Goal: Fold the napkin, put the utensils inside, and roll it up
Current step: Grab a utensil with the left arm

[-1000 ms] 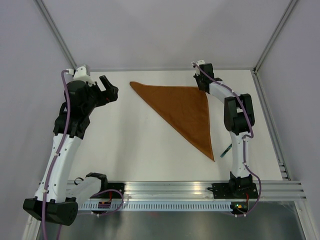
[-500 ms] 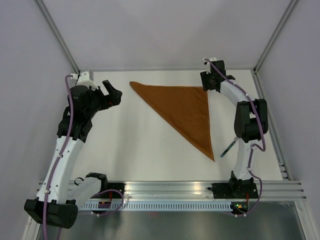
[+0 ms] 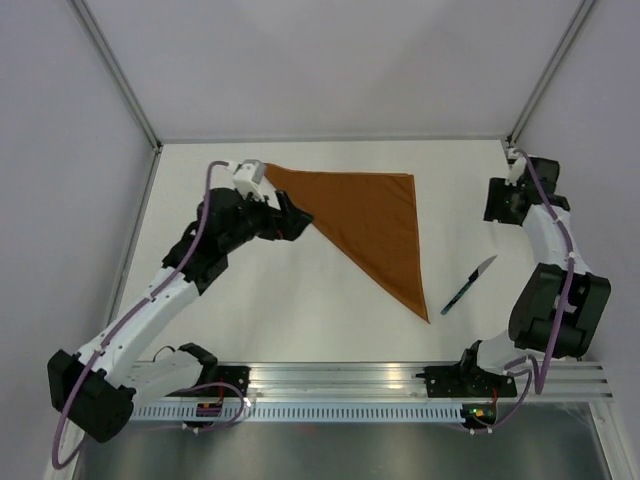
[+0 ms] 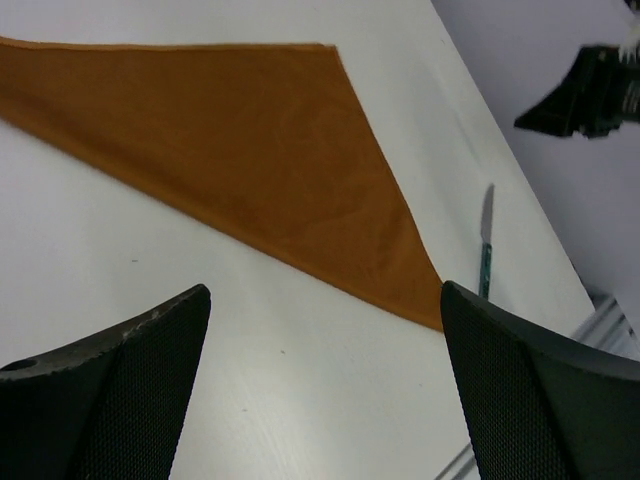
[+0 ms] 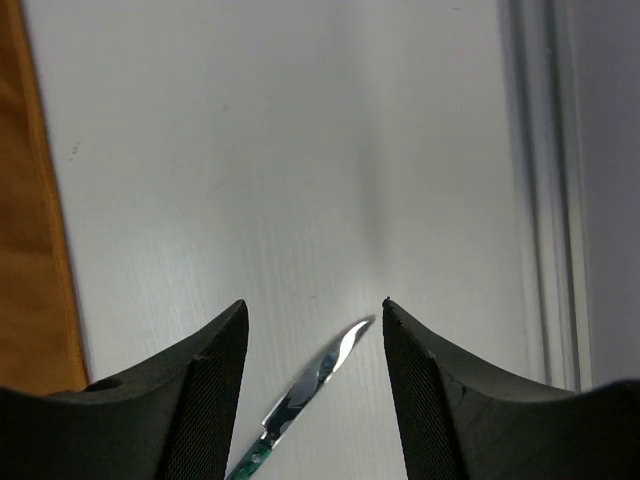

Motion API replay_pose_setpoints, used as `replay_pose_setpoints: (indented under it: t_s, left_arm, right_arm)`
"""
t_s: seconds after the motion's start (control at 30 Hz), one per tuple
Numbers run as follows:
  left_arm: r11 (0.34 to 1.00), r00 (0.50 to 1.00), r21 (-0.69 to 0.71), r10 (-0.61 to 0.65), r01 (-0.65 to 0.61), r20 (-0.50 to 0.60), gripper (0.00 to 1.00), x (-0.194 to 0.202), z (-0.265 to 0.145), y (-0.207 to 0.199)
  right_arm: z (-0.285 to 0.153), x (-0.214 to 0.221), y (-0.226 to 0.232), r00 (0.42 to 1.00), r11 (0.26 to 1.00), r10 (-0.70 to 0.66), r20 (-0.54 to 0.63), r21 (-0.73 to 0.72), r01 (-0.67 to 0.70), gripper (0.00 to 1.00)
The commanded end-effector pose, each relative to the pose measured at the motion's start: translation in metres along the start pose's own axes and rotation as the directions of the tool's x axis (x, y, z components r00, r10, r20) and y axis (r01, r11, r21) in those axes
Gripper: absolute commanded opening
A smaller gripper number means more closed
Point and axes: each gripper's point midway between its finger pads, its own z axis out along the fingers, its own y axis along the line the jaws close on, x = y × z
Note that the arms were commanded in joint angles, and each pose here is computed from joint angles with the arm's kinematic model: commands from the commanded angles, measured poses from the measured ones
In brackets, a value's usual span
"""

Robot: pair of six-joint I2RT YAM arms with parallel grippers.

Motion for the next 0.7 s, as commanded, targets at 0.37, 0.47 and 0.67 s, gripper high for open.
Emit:
replay_pose_setpoints:
  t_s: [0.37, 0.47, 0.67]
  left_arm:
    - [0.873, 0.904, 0.341, 0.410, -0.350, -0.123, 0.95, 0.161, 0.140, -0.208]
    - [0.836, 0.873, 0.388, 0.469, -0.389, -0.136, 0.95, 0.203, 0.166, -0.245]
    - [0.769, 0.816, 0.449, 0.561, -0.455, -0.135, 0.93, 0.274, 0.200, -0.288]
  right_arm:
    - [-0.108, 0.026, -0.114, 0.948, 0.951, 0.306, 0.082, -0.067, -0.301, 0.62]
    - [-0.113, 0.028, -0.117, 0.941, 0.943, 0.329, 0.081, -0.078, -0.323, 0.61]
    - [-0.126, 0.018, -0.117, 0.924, 0.929, 0.363, 0.120, -0.117, -0.350, 0.61]
